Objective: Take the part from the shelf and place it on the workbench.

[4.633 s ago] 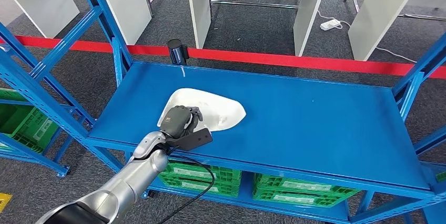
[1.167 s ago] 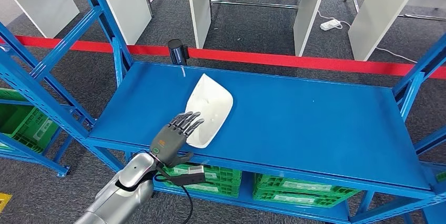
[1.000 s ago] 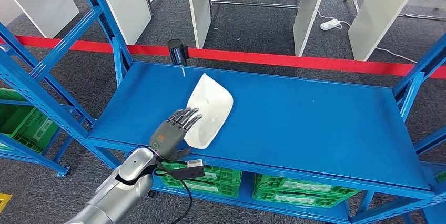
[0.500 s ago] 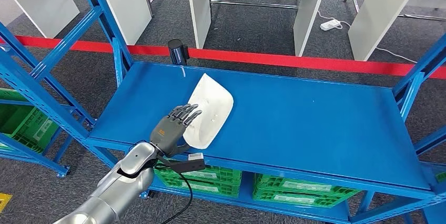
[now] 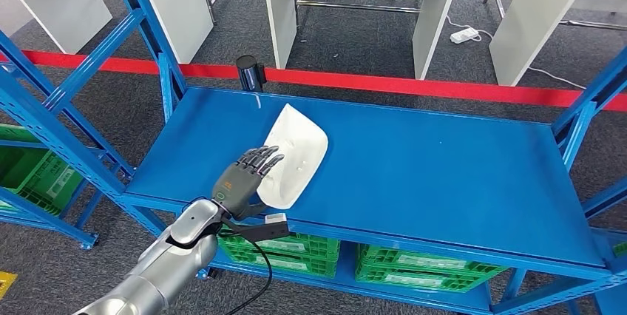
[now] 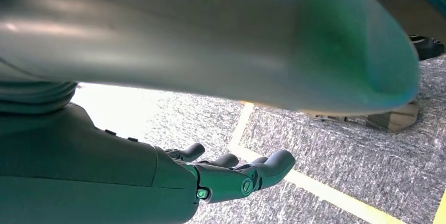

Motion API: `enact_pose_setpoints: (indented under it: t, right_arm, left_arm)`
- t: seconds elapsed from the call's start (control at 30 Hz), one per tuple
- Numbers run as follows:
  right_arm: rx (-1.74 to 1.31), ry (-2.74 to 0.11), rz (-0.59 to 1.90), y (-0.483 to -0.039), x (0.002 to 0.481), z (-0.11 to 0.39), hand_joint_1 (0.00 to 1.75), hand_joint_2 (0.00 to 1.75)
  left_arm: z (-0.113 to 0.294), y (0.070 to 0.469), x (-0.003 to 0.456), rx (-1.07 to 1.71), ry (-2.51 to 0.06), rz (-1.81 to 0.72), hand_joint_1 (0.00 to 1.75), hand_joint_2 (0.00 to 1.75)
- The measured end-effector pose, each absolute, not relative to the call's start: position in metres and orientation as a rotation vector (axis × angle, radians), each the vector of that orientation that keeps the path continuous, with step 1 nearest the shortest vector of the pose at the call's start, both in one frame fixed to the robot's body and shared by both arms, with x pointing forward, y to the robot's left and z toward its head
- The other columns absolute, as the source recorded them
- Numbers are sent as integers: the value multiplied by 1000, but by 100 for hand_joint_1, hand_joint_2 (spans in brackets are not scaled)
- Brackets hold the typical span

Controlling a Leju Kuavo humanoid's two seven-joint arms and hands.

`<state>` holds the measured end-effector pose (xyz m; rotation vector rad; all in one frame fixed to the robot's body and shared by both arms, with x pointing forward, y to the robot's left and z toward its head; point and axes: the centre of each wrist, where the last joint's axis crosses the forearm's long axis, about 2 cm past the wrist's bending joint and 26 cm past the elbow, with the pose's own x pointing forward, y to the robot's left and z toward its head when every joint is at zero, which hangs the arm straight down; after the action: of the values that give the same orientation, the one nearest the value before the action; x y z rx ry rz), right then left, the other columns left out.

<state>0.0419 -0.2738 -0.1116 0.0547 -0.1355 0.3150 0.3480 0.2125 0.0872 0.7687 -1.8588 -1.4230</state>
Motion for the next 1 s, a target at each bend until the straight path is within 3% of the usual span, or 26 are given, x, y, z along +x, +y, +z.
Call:
enact_pose_setpoints:
  t: [1.0]
  right_arm:
    - [54,-138,351,-273,43,-111,0,0]
  left_arm:
    - [89,211,364,719,-1812,-1567,0,175]
